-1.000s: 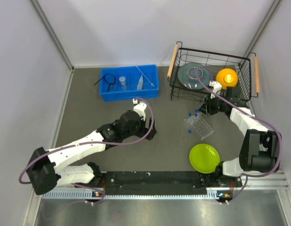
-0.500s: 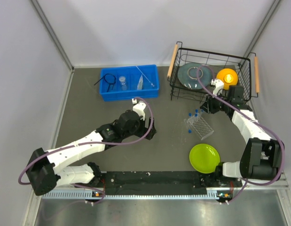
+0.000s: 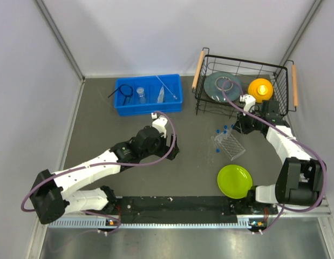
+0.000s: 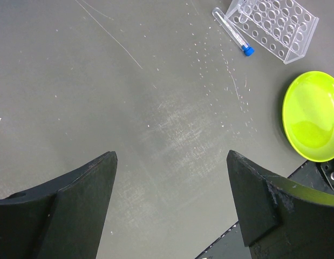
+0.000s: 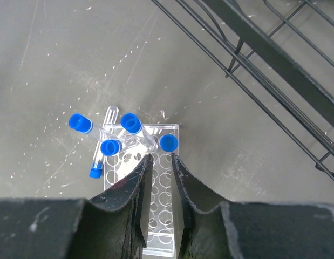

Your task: Organize the chemistry lab equipment

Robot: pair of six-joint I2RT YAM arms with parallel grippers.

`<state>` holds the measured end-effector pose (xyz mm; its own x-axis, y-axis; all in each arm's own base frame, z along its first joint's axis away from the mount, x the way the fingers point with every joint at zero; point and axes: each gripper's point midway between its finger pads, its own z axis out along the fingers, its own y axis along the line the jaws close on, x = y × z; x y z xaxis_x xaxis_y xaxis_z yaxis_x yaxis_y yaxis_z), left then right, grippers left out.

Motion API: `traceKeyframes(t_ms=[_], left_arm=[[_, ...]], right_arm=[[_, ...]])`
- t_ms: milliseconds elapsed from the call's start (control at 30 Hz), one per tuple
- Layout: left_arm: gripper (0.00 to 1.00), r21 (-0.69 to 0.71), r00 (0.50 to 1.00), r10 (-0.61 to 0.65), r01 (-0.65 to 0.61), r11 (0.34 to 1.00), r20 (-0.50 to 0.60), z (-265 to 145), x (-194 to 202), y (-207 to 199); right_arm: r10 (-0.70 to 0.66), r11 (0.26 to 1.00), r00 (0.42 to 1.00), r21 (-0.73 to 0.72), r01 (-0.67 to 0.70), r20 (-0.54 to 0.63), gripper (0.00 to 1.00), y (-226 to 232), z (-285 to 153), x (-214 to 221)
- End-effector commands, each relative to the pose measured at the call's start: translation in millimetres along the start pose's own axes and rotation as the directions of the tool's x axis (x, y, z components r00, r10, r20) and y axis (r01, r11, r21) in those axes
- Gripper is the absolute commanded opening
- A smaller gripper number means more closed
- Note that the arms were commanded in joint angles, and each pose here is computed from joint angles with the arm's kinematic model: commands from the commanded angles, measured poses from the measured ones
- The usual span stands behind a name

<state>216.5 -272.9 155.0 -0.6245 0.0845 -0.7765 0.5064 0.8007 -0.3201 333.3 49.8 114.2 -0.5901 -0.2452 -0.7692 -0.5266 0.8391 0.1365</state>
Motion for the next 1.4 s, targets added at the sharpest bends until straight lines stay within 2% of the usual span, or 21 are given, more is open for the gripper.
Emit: traceKeyframes(t_ms=[0, 800, 1167, 1367], left_arm=[[0.88, 0.028, 0.999, -0.012, 0.011, 1.000, 0.044, -3, -13, -6], [0.88, 0.038, 0.999, -0.024, 0.022, 0.999, 0.031, 0, -9, -7], [0.88, 0.032, 0.999, -0.027, 0.026, 0.999, 0.041, -4, -10, -5], [0.88, -0.022, 0.996, -0.045, 0.047, 0.999, 0.071, -9, -17, 4]], right_arm=[[-0.037, 0.999, 0.999, 0.007, 0.037, 0.012, 0.20, -8, -1, -16], [-0.084, 0.994, 0.996, -0.075, 0.082, -0.026, 0.25, 10, 23, -15], [-0.153, 0.988, 0.988, -0.007, 0.153, 0.023, 0.30, 10, 0, -28], [-0.174, 0.981, 0.981, -0.073, 0.181, 0.090, 0.31, 28, -16, -35]])
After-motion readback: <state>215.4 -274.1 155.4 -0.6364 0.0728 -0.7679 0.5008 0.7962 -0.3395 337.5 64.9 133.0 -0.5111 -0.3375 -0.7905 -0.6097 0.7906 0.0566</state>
